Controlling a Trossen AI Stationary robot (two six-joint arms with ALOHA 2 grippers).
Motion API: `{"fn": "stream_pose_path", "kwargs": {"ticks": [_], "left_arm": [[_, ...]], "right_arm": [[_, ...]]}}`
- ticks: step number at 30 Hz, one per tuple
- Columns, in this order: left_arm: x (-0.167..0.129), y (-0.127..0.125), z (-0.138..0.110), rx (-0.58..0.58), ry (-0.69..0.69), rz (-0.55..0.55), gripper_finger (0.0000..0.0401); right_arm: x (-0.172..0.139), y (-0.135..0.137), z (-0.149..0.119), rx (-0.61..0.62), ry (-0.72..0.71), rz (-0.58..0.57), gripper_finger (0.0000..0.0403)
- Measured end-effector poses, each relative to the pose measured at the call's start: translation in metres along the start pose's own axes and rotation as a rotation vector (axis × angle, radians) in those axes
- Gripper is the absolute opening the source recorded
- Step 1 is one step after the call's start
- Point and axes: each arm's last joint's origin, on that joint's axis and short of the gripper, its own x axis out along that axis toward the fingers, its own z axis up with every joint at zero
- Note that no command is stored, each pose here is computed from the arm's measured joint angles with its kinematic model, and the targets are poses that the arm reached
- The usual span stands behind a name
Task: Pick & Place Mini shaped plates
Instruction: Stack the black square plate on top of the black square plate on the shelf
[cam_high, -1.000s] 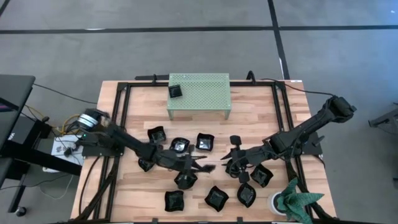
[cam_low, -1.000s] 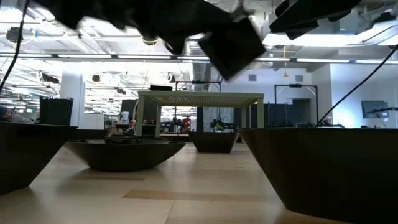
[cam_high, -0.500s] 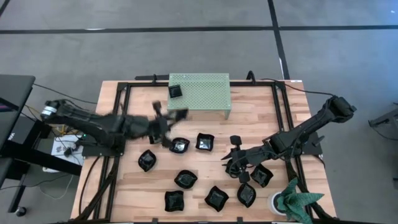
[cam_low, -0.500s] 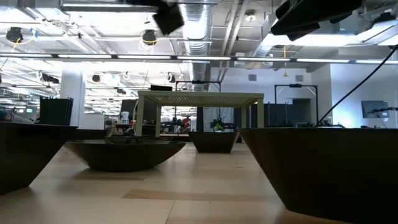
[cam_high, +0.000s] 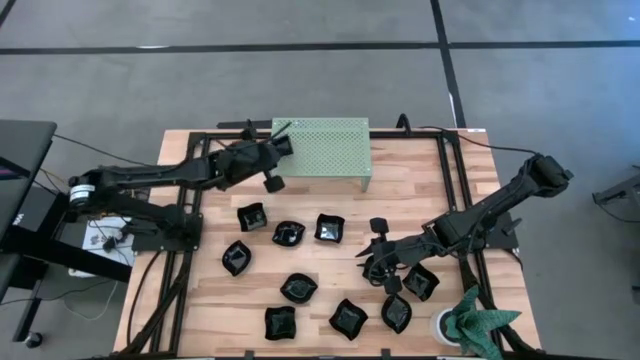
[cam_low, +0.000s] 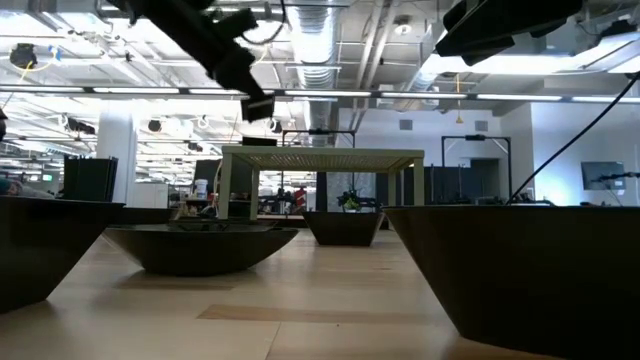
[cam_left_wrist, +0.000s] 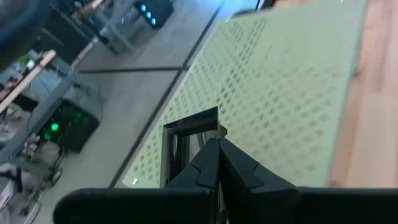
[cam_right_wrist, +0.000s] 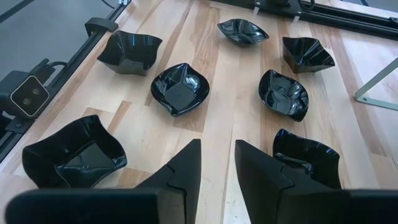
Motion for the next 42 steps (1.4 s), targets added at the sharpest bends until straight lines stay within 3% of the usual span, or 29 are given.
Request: {"fn": "stream_pose_path", "kwargs": {"ticks": [8,24,42], "left_arm": [[0.023,-0.006,-0.010,0.019,0.078,0.014,0.0004],[0.029,0.000,-0.014,0.045,0.110,0.054,0.0014],[0.042,-0.013,-0.018,0.027,0.138,0.044,0.0090]], "right_arm": [[0.000,0.000,0.000,0.000,0.002,0.000,0.0093],[0.000,0.000,-0.003,0.008,0.034,-0.002,0.0093],[0.000,0.000,-0.004,0.000,0.036,0.001,0.0093]]}}
